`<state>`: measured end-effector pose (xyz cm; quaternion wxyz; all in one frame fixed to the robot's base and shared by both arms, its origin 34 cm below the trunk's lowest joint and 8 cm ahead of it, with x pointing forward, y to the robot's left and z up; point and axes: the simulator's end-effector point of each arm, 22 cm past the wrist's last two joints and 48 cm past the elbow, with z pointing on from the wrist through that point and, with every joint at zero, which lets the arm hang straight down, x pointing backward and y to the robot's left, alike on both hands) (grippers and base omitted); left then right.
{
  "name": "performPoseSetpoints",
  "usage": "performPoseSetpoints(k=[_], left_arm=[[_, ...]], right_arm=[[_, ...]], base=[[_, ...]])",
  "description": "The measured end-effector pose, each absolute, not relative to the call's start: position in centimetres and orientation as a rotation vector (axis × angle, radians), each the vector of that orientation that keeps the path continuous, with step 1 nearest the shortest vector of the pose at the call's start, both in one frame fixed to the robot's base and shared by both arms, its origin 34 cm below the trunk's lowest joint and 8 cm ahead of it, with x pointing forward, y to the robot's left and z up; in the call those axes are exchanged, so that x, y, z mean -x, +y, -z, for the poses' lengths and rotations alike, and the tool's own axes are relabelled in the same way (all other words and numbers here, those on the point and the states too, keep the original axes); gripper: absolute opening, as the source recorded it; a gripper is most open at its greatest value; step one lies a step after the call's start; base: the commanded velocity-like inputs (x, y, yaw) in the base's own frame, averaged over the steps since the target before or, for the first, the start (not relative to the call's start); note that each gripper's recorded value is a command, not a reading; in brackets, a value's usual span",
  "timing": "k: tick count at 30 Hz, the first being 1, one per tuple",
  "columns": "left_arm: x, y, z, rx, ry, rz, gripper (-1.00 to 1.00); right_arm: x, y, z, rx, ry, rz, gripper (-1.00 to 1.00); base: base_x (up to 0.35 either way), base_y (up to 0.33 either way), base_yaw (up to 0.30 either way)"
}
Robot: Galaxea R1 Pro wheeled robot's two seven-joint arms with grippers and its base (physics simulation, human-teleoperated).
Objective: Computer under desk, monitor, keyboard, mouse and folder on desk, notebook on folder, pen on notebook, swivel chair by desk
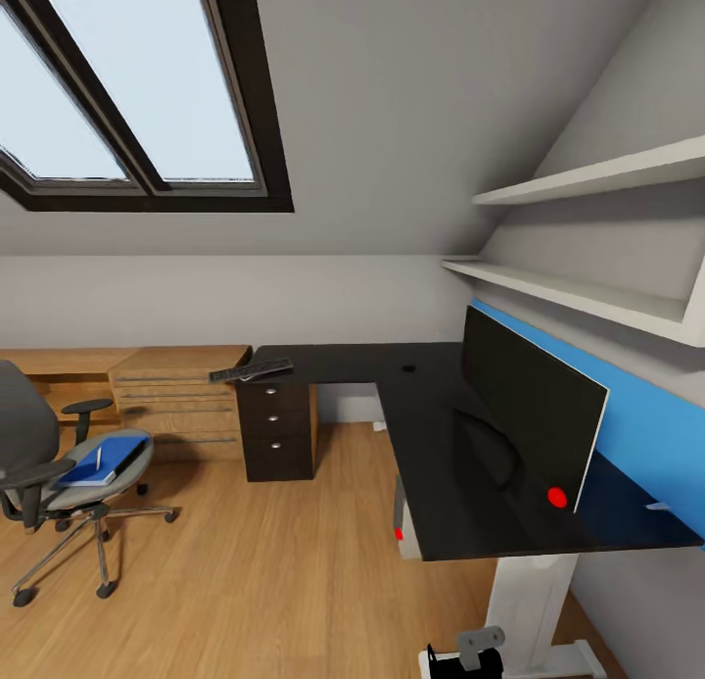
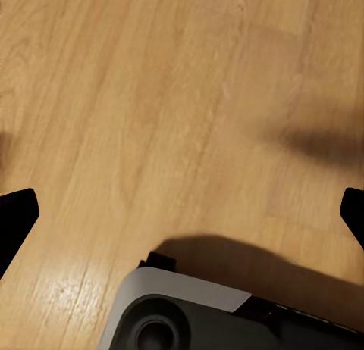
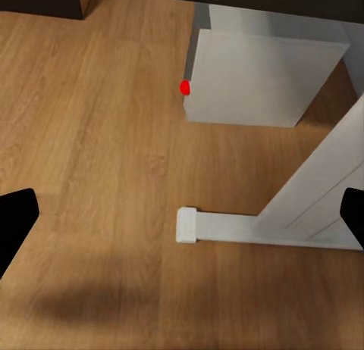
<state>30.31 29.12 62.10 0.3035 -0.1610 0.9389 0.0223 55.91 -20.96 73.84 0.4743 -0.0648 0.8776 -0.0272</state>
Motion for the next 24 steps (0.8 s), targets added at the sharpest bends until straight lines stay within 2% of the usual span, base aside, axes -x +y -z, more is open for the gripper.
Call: performPoseSetpoints(k=[24], left_arm=[[-29.8,29.0,-63.4,0.428,2.491,-0.057,1.0]], right_arm=[[-55.5,-20.9,-75.2,0.158,2.146,0.065,1.0]], base=[[0.0,0.001,0.0]])
